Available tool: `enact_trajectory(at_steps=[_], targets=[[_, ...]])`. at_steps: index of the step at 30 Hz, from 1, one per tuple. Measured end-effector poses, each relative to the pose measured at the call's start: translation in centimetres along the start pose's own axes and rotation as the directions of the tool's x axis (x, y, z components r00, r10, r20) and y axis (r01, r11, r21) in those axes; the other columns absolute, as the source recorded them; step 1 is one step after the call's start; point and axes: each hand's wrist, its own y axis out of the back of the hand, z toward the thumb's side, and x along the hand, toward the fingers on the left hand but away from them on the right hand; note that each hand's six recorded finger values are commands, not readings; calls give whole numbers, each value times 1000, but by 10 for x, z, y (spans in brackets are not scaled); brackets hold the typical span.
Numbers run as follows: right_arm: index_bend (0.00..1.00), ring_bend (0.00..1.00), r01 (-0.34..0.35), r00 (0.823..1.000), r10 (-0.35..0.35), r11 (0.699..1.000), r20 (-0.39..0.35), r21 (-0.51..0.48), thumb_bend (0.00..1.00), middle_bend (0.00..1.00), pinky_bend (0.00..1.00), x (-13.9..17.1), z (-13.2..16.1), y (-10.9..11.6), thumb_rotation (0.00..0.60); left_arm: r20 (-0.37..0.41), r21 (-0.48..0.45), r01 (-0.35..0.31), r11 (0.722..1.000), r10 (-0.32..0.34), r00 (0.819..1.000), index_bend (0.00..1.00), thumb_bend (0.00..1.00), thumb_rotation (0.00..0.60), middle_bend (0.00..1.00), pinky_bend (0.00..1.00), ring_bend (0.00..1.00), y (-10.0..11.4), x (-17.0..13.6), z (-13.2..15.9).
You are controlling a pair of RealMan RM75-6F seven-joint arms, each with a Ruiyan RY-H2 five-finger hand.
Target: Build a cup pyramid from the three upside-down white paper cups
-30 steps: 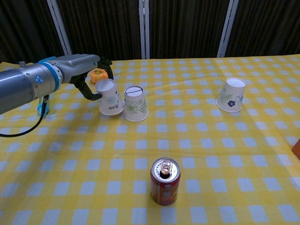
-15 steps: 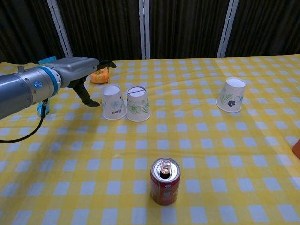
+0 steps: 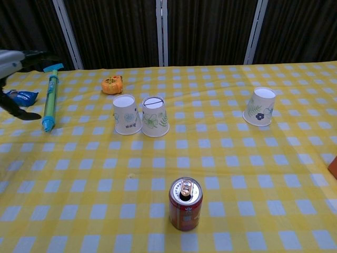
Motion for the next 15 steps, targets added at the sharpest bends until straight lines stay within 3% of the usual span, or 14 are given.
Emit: enact_trajectory(at_steps=[6,9,15], targets=[[131,0,-1,998,3,1000,-71,30,37,0,0,-29,38,5,600,-83,18,-40,999,41,996,0,122,600,0,0,0,16,-65,-55],[146,0,-6,994,14,998,-107,69,39,0,0,-52,65,8,600,-80,10,-65,998,66,995,0,122,600,0,0,0,24,-85,-65],[205,0,-53,991,62,996,-122,76,54,0,2,-94,112,4,600,-46,-26,-50,998,49,998,0,122,600,0,0,0,27,-97,-68]])
